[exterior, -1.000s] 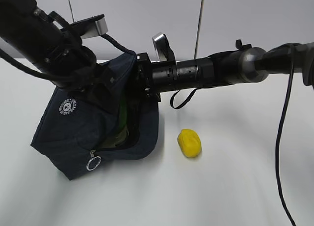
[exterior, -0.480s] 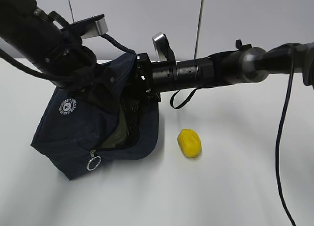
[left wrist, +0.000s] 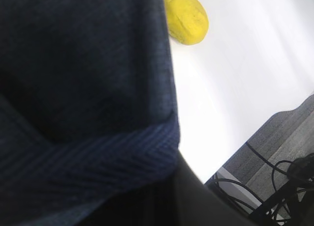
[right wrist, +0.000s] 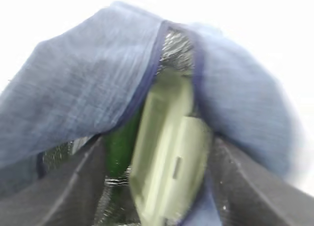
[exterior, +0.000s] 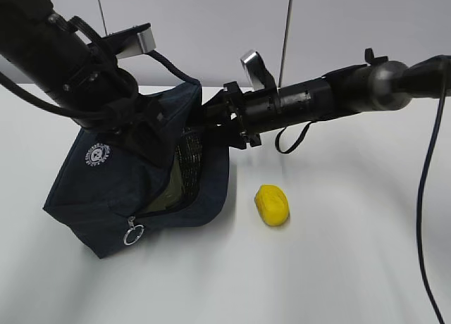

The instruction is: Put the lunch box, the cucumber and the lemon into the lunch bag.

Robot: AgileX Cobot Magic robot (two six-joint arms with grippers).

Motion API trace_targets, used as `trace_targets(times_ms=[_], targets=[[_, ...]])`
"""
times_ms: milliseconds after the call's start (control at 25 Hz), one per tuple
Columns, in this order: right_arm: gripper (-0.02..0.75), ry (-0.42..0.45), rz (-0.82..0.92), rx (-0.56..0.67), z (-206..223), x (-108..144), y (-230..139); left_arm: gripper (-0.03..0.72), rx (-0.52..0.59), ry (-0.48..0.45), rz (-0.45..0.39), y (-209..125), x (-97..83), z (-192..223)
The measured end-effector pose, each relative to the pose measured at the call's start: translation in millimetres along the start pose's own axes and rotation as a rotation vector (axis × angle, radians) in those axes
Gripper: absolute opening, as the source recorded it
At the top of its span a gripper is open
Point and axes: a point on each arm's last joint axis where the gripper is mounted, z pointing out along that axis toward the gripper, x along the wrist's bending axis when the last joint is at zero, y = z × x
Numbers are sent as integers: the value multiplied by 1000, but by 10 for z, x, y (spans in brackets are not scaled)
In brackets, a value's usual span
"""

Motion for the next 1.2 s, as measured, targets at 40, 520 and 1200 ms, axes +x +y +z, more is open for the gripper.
trace_targets(times_ms=[40,520,1200], targets=[[496,-11,-4,-7,-81,-1,28,-9,0,0,0,0,0,0],[495,-429,-123,184,-922,339,79,-9,2,-1,0,-2,-1,0],[475,-852,-187,429,-586,901,-191,-9,5,1,2,-5,1,0]])
